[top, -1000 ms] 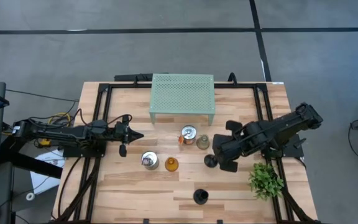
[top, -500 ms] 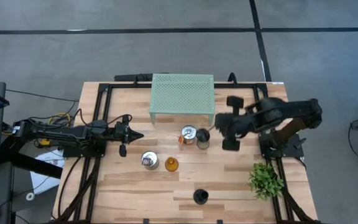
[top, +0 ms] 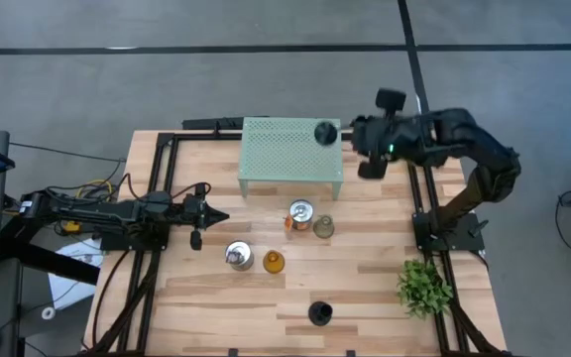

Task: Pick & Place candle stick holders
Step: Put the top black candle holder on the shelf

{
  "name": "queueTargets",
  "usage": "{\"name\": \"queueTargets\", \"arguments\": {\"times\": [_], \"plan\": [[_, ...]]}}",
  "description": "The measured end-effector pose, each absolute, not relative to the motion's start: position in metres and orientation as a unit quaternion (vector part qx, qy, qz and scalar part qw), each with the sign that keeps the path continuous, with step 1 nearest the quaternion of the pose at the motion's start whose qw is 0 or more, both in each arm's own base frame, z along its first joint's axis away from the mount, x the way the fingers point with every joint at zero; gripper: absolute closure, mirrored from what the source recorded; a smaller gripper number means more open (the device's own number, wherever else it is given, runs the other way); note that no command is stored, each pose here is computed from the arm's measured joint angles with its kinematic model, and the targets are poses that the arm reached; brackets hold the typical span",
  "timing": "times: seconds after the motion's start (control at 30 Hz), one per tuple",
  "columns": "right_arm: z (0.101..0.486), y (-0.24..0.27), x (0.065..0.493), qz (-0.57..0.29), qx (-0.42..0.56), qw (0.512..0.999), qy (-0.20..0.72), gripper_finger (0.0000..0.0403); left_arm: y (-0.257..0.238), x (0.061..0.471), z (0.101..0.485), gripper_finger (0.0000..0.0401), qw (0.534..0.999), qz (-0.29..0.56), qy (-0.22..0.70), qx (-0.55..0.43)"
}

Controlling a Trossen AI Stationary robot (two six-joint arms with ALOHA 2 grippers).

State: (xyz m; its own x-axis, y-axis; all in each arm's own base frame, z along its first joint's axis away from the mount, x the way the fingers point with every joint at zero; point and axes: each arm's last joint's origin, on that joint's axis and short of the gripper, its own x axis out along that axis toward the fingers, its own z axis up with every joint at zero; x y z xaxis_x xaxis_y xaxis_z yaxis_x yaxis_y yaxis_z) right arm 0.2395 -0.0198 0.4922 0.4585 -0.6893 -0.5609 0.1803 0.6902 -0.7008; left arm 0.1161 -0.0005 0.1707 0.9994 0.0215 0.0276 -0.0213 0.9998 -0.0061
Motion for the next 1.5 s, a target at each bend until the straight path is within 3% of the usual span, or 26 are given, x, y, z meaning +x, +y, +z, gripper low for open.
{"name": "queueTargets", "arguments": {"times": [0.27,0.8,1.07,1.5], "plan": [[0.493,-0.064,0.248,-0.239,-0.271,0.817,0.449,0.0403,0.003,0.116,0.171,0.0393,0.995,0.075,-0.011,0.068],[0.440,-0.161,0.287,-0.214,-0.203,0.754,0.587,0.0403,0.005,0.115,0.172,0.0393,0.992,0.101,-0.011,0.069],[0.458,-0.156,0.279,-0.181,-0.203,0.798,0.539,0.0403,0.005,0.115,0.172,0.0393,0.990,0.106,-0.013,0.090],[0.463,-0.141,0.268,-0.153,-0.169,0.812,0.537,0.0403,0.005,0.115,0.173,0.0393,0.990,0.106,-0.015,0.088]]}}
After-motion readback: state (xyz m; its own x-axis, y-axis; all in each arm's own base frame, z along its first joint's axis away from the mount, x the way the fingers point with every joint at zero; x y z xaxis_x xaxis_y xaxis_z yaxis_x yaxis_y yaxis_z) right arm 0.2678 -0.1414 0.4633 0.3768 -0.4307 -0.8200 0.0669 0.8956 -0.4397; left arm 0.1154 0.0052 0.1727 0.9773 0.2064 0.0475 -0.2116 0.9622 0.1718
